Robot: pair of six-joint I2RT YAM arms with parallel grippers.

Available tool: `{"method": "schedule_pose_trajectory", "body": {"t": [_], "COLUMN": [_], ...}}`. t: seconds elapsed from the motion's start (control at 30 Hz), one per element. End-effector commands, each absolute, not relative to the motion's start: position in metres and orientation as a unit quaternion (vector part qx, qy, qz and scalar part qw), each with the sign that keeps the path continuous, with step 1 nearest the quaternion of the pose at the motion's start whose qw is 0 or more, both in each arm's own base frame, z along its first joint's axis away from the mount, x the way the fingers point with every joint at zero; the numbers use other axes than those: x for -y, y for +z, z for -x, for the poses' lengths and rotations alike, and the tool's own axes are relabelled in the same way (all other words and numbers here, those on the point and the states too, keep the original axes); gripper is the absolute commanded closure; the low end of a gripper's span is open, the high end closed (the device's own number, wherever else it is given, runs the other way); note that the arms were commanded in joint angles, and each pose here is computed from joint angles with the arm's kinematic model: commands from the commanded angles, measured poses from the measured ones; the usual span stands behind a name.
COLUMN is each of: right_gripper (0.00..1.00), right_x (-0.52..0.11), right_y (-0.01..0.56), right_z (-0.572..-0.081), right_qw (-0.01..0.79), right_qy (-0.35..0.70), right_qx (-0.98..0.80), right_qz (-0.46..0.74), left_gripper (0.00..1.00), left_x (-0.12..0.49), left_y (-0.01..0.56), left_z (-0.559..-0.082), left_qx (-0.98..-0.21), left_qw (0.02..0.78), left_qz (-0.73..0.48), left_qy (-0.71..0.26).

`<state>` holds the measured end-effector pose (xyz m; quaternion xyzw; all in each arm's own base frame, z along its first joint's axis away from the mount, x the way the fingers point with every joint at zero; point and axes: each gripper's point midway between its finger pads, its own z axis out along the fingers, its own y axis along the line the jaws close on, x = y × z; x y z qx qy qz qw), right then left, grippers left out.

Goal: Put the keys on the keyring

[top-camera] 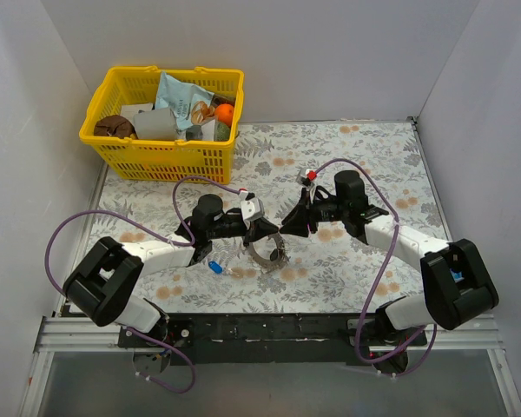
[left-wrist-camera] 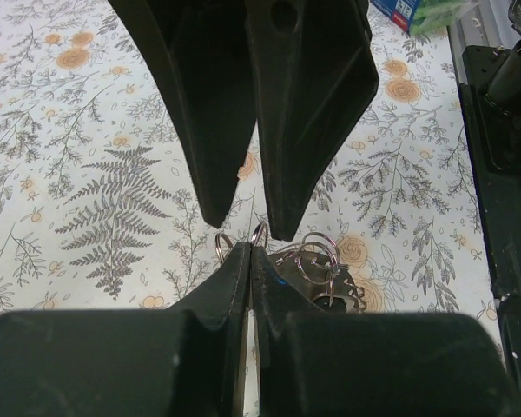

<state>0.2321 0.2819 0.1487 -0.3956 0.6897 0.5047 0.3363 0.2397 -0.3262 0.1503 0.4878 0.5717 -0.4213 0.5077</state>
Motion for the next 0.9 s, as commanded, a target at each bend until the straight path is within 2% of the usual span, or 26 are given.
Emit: {"method": "schedule_pose_trajectory", "body": {"t": [0.0,0.03,0.2,0.43,0.5,0.87], "right_gripper": [0.40,0.35,0.36,0.50,0.56,0.62], "right_x": [-0.286,-0.286,-0.286,-0.286,-0.286,-0.285], "right_y": [0.181,0.182,0.184,0.175,0.173,0.162], "right_z": [-0.247,-0.246,-0.245,-0.241,-0.240,-0.230], "right_qw": [0.387,0.387,0.390,0.375,0.370,0.347], "right_qy": [0.492,0.492,0.494,0.500,0.504,0.515], "right_qx": [-0.665,-0.664,-0.661,-0.663,-0.663,-0.666], "right_qz": [0.408,0.409,0.409,0.411,0.412,0.414], "left_gripper": [1.00,1.00,1.00,1.00,1.00,1.00], "left_x": [0.330,0.331,0.329,0.330,0.329,0.329], "left_y": [0.172,0.173,0.174,0.176,0.177,0.177], "left_z": [-0.239,-0.238,-0.238,-0.237,-0.238,-0.238], "left_qx": [-0.544,-0.542,-0.542,-0.540,-0.540,-0.541], "left_qw": [0.526,0.527,0.528,0.528,0.530,0.531], "left_qz": [-0.499,-0.499,-0.499,-0.499,-0.498,-0.498], "left_qy": [-0.422,-0.422,-0.422,-0.424,-0.422,-0.422]}}
